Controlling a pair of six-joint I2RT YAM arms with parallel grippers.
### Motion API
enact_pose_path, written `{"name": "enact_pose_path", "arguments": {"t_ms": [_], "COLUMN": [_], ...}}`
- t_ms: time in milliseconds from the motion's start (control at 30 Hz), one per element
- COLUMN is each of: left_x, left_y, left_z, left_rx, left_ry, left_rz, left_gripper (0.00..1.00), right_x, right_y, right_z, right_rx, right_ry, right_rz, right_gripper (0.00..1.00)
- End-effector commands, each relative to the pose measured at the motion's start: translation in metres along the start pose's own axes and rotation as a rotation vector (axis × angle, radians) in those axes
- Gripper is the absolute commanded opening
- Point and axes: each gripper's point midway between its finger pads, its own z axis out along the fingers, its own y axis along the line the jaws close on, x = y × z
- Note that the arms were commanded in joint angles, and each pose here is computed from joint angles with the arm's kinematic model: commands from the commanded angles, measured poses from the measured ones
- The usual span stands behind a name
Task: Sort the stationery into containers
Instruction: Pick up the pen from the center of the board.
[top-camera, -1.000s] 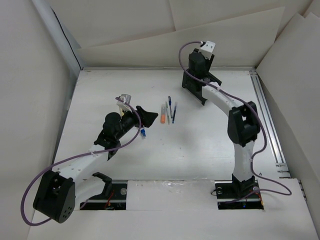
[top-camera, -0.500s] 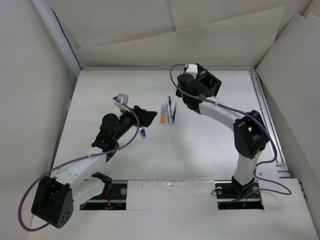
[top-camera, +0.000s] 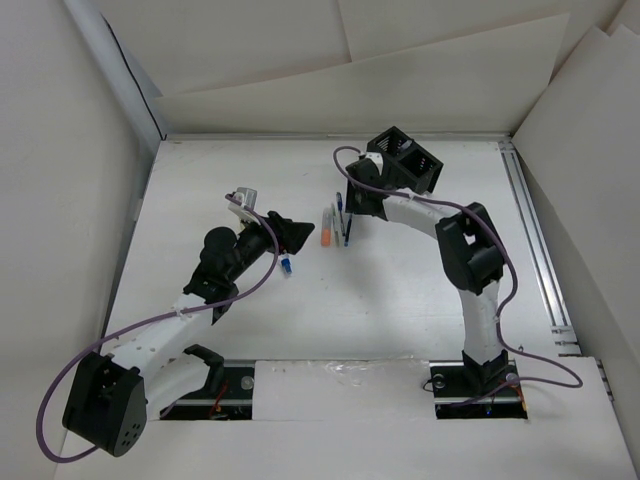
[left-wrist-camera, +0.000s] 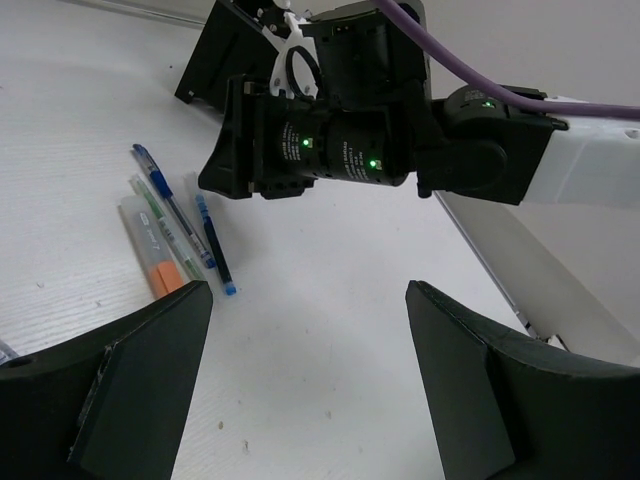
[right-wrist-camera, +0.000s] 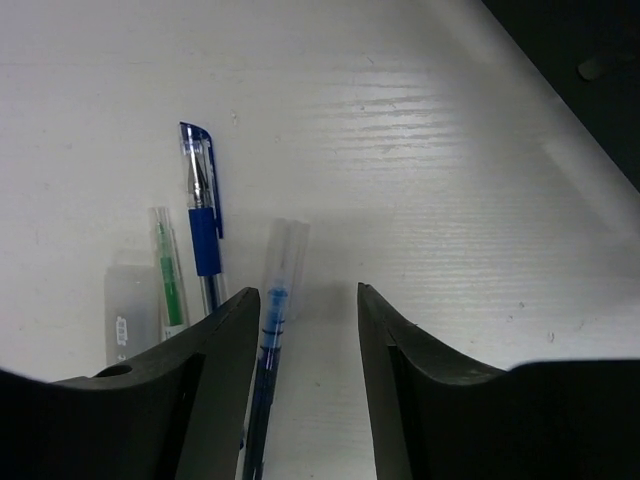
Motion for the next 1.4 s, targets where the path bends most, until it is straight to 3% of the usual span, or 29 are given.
{"name": "enact_pose_path", "arguments": {"t_ms": [0, 67, 367, 500, 533, 567, 633, 733, 1067, 1200, 1367], "left_x": [-0.019, -0.019, -0.010, -0.015, -0.017, -0.017, -0.017, -0.017, -0.014, -0.012, -0.012], "left_y": [-0.014, -0.014, -0.009, -0.013, -0.015, -0.015, -0.015, -0.015, -0.015, -0.013, -0.013], "left_z": [0.001, 0.001, 0.004, 0.002, 0.001, 0.001, 0.001, 0.001, 0.002, 0.003, 0.003], "left_rx": [0.046, 0.046, 0.039, 0.049, 0.054, 0.054, 0.054, 0.054, 0.056, 0.051, 0.051], "left_ry": [-0.061, -0.061, -0.031, -0.046, -0.053, -0.053, -0.053, -0.053, -0.040, -0.033, -0.033], "left_rz": [0.016, 0.016, 0.009, 0.013, 0.016, 0.016, 0.016, 0.016, 0.004, 0.002, 0.002], "left_gripper": [0.75, 0.75, 0.75, 0.75, 0.75, 0.75, 0.75, 0.75, 0.75, 0.74, 0.74], "right_x": [-0.022, -0.016, 0.001, 0.001, 0.004, 0.007, 0.003, -0.002, -0.089, -0.167, -0.245], "right_y": [0.012, 0.010, 0.014, 0.010, 0.006, 0.003, 0.002, -0.005, -0.007, -0.034, -0.088], "right_z": [0.002, 0.006, 0.022, 0.022, 0.020, 0.021, 0.013, 0.001, -0.077, -0.108, -0.105], "right_rx": [-0.050, -0.038, -0.048, -0.023, -0.006, 0.008, -0.004, -0.006, -0.090, -0.050, 0.098], "right_ry": [-0.019, 0.003, 0.048, 0.045, 0.050, 0.054, 0.031, 0.014, -0.212, -0.397, -0.594], "right_rz": [0.049, 0.042, 0.050, 0.065, 0.071, 0.067, 0.085, 0.097, 0.176, 0.263, 0.387], "right_gripper": [0.48, 0.43, 0.38, 0.20, 0.09, 0.05, 0.00, 0.00, 0.00, 0.00, 0.00]}}
